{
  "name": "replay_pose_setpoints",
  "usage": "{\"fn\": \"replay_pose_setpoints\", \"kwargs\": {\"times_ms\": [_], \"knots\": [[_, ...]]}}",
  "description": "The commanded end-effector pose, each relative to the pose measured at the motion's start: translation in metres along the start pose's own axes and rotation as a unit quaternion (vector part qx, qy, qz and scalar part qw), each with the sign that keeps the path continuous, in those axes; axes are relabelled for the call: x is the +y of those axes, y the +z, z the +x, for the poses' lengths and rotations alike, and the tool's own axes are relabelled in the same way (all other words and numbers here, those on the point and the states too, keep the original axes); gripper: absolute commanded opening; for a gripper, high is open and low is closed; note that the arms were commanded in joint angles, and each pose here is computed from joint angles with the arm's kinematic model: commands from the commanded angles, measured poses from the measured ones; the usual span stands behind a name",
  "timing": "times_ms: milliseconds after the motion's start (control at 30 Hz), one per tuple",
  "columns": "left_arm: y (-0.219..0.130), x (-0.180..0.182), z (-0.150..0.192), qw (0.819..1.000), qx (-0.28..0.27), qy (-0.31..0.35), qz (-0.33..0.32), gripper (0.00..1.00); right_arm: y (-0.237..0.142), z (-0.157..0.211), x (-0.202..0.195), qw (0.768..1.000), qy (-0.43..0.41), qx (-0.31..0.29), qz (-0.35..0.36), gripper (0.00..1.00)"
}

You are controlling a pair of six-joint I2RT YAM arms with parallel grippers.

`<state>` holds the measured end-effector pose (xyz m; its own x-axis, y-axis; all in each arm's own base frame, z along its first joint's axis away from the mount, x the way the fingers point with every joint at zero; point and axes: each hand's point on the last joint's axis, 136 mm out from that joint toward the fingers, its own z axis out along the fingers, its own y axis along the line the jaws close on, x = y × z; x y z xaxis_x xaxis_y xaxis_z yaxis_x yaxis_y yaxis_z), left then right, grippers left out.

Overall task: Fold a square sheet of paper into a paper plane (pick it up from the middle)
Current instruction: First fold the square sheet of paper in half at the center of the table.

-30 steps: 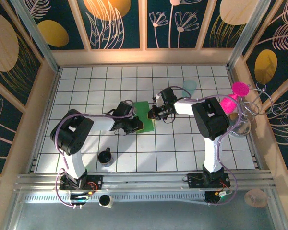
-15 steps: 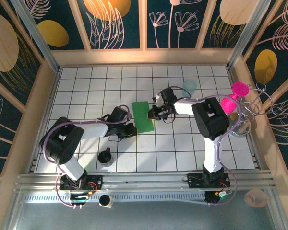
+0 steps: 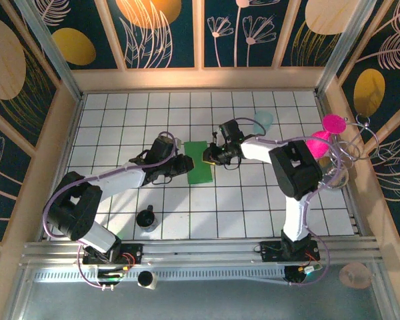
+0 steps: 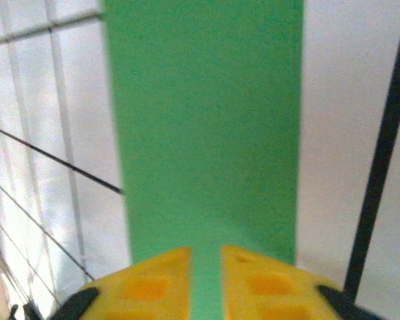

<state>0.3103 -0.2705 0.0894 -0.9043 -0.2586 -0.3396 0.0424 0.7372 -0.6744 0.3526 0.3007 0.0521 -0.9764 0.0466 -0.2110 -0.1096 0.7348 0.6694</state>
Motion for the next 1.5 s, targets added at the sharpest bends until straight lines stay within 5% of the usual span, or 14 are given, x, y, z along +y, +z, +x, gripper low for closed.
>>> {"fn": "replay_pose_setpoints", "kwargs": {"times_ms": [0,167,400,500,533,567,600,867,1200,1467], "knots": [[-0.004,-0.017,-0.021,0.997,-0.058,-0.03,0.048,0.32,-0.04,-0.026,0.032,0.995,-0.003,-0.093,-0.025,0.28],[-0.004,-0.014,-0.025,0.995,-0.079,-0.039,0.051,0.51,-0.067,-0.011,0.021,0.99,-0.003,-0.14,-0.013,0.4],[0.007,-0.017,-0.023,0.992,-0.077,-0.053,0.084,0.54,-0.085,0.022,0.003,0.988,0.007,-0.156,-0.015,0.52],[0.017,-0.016,-0.024,0.992,-0.074,-0.056,0.086,0.53,-0.084,0.028,-0.005,0.988,0.01,-0.153,-0.013,0.66],[0.021,-0.012,-0.024,0.992,-0.074,-0.057,0.079,0.52,-0.084,0.029,-0.004,0.988,0.008,-0.152,-0.018,0.74],[0.024,-0.01,-0.025,0.993,-0.073,-0.059,0.075,0.51,-0.083,0.03,-0.004,0.988,0.005,-0.15,-0.022,0.95],[0.026,-0.01,-0.026,0.993,-0.073,-0.059,0.073,0.51,-0.081,0.03,-0.005,0.989,0.002,-0.149,-0.022,0.99],[0.046,0.004,-0.026,0.996,-0.057,-0.064,0.038,0.5,-0.076,0.022,-0.01,0.988,0.022,-0.139,-0.057,0.99],[0.059,0.026,-0.038,0.997,-0.038,-0.055,-0.03,0.44,-0.068,0.018,-0.004,0.986,0.05,-0.121,-0.104,0.84],[0.065,0.023,-0.038,0.998,-0.023,-0.05,-0.013,0.41,-0.061,0.028,-0.001,0.988,0.059,-0.095,-0.106,0.76]]}}
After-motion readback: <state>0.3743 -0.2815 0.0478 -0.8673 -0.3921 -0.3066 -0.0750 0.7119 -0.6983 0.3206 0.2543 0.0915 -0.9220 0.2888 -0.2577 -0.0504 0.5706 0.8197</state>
